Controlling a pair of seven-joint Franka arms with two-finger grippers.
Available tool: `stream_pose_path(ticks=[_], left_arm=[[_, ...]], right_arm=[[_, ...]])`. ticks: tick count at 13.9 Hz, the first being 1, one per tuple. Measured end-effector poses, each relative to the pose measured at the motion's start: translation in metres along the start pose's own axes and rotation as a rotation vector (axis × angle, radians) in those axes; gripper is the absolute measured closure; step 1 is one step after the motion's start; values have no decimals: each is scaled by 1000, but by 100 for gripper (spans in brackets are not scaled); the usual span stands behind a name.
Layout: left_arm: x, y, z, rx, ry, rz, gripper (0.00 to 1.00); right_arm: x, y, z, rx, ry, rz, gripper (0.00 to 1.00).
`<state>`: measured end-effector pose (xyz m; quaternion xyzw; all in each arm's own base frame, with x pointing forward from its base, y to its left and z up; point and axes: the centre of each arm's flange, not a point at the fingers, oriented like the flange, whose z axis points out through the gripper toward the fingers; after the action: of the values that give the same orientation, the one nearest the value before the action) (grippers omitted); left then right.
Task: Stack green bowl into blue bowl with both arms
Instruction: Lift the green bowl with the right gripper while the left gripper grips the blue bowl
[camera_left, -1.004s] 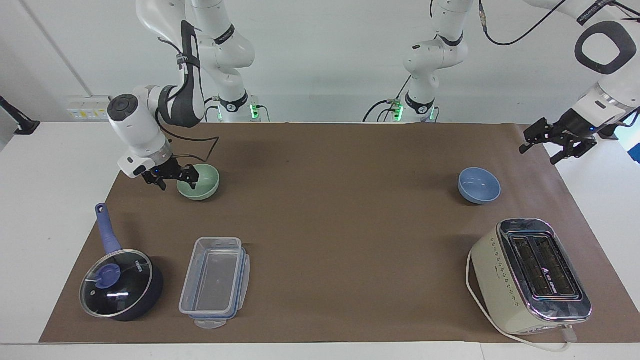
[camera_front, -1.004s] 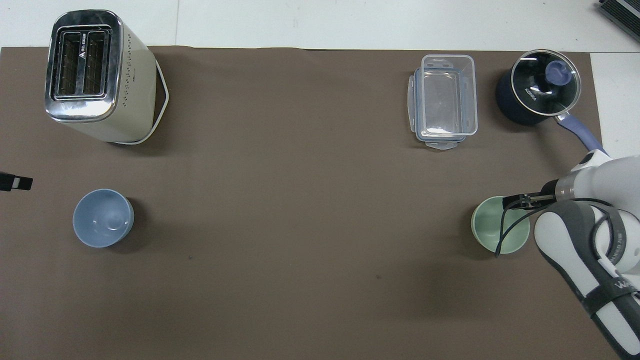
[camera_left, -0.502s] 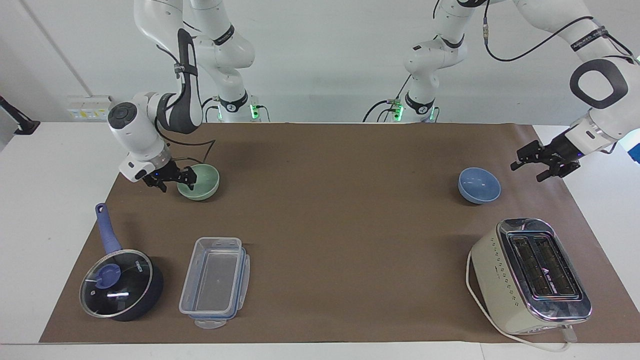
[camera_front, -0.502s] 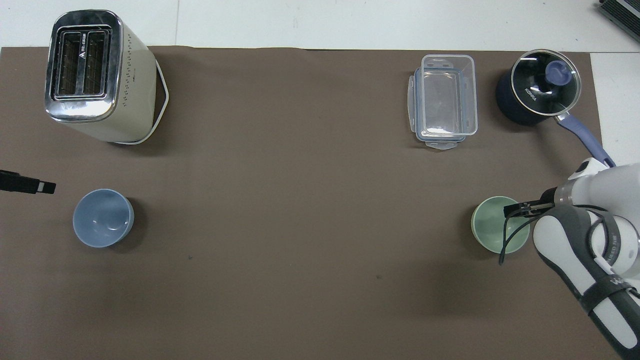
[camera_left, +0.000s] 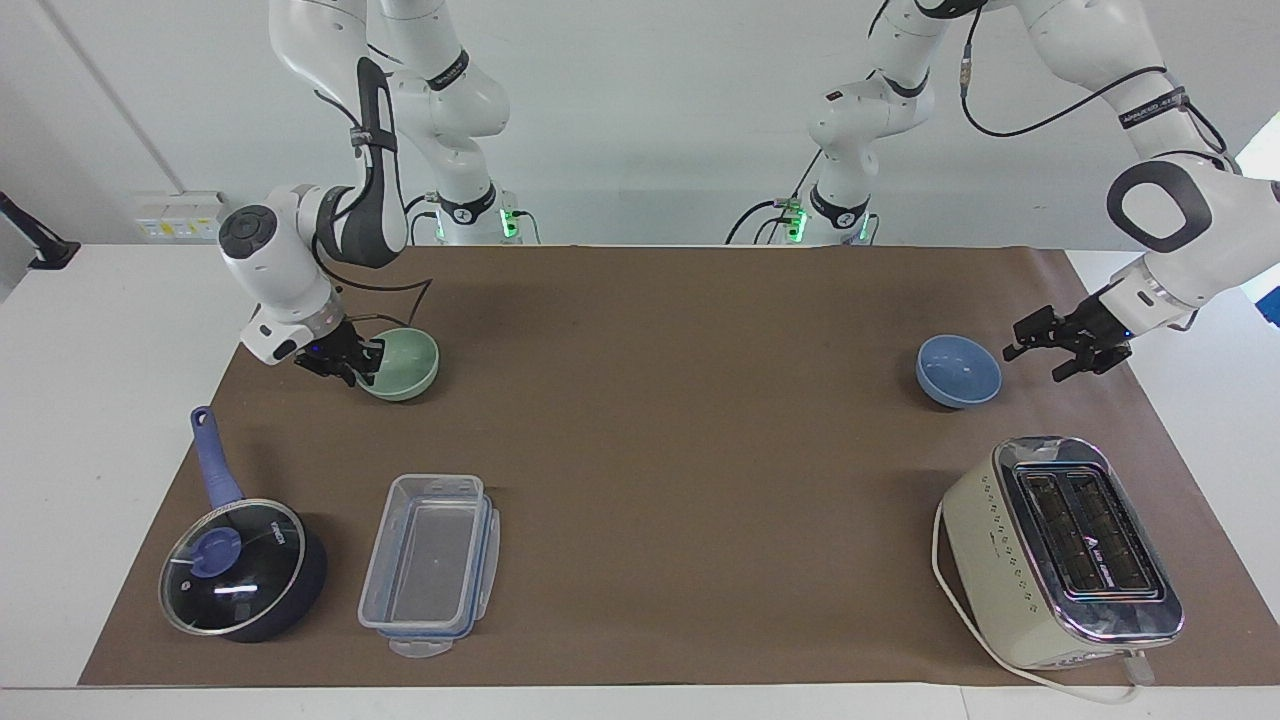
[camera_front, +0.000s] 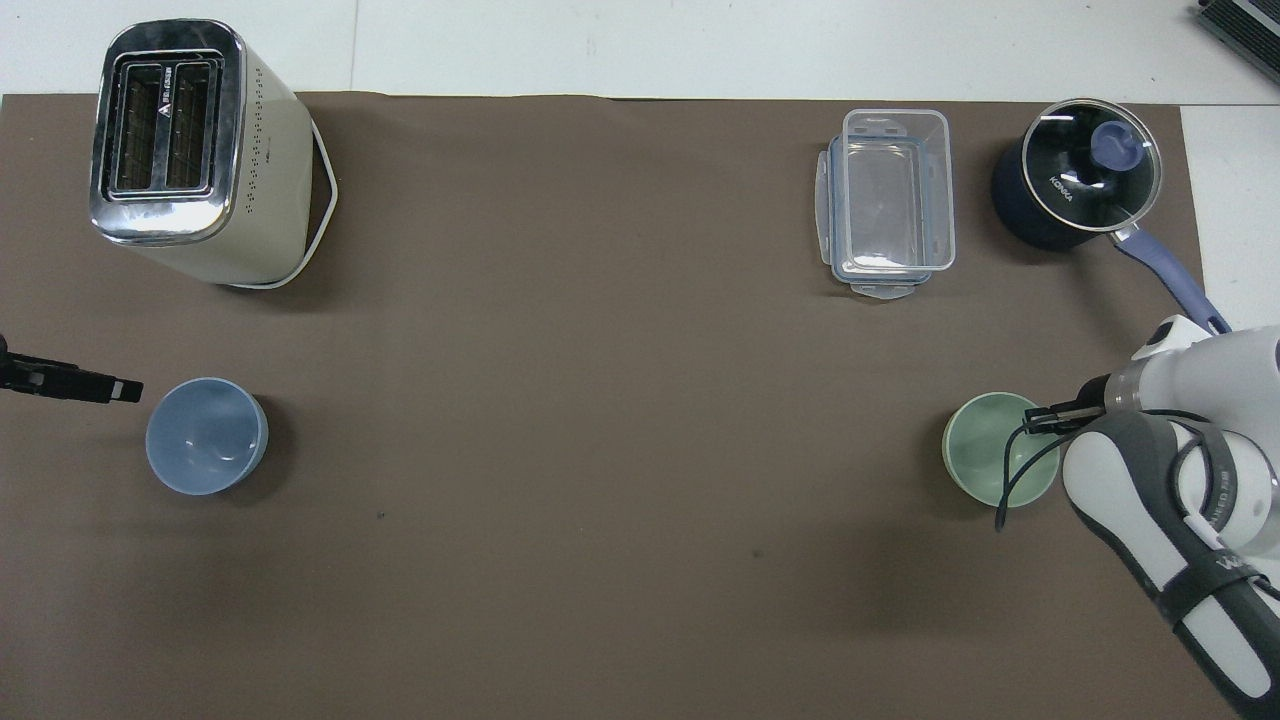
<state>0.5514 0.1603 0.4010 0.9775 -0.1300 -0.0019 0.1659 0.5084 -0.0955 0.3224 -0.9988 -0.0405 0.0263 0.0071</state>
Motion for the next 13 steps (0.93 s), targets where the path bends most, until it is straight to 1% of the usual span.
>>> stream_pose_path(ticks=[1,2,5,10,13], left_arm=[[-3,-2,7,0,-1,-3,0],[-6,-4,15,3,1,-6,0],[-15,-6,38,6,3,-8,0],[-16,-5,41,11,8,-6,5],[-20,-6,55,26,14,-12,6]], right_arm=[[-1,0,-1,3,-8,0,93],[0,-2,-6,6,-15,-3,94],[6,-2,-26,9,-26,-5,95],[23,-2,-69,10,-14,-11,95],[30,-7,-94,33,-16,-11,95]])
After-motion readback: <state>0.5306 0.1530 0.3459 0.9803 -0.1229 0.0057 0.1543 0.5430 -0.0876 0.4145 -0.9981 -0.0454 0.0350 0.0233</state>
